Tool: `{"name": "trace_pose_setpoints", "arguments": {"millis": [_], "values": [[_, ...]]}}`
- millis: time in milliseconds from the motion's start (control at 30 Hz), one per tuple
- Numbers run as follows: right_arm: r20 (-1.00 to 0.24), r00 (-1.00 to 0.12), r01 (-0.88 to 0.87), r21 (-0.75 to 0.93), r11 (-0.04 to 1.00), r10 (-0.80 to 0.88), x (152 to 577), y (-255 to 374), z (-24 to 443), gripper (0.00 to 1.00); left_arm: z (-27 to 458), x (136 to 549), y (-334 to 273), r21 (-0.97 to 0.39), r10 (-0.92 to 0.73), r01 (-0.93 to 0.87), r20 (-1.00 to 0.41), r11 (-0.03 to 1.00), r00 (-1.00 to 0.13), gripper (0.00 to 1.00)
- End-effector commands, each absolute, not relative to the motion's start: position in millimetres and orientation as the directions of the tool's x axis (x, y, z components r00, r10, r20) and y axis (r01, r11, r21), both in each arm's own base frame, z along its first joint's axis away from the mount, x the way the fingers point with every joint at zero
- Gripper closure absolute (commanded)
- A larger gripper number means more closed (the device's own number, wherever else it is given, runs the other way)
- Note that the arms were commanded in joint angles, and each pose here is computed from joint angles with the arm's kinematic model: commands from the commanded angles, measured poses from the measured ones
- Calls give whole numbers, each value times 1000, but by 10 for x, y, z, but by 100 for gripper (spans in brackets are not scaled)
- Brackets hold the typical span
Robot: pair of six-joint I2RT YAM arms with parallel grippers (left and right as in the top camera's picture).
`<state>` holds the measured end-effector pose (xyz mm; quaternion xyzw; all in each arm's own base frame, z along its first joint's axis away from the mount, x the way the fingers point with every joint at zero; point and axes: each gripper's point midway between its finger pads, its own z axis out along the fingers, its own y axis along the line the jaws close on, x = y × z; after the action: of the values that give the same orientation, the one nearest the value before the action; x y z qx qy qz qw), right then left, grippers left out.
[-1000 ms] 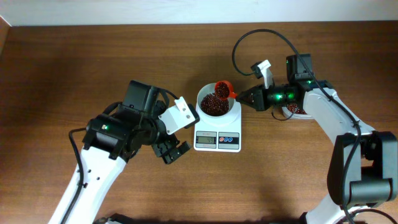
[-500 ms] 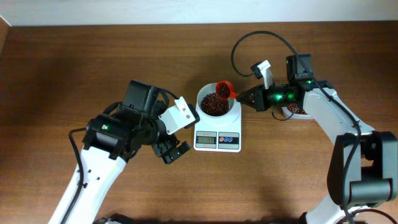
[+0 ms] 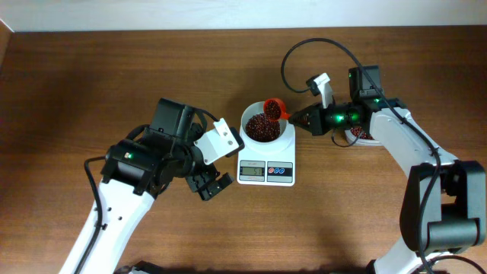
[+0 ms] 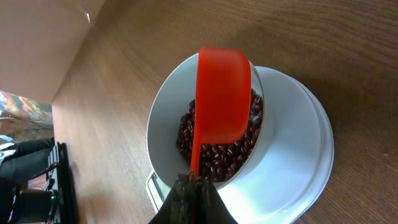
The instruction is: Scoop and weigh 50g on scale
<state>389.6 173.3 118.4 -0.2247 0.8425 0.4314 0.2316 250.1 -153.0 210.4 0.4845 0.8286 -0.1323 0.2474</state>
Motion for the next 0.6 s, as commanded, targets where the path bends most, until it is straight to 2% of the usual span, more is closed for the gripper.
{"name": "trace_pose_setpoints", "arguments": {"millis": [0,567], "values": [[-591,-784,-594,626,506,-189,3882,1777,1177,96,2182,2496,-1542,28,727,868,-560,495,-397,1],[-585,-788,-589,630,506,-190,3872,1776,1172,96,2182,2496,-1542,28,727,868,-560,495,-397,1]]}}
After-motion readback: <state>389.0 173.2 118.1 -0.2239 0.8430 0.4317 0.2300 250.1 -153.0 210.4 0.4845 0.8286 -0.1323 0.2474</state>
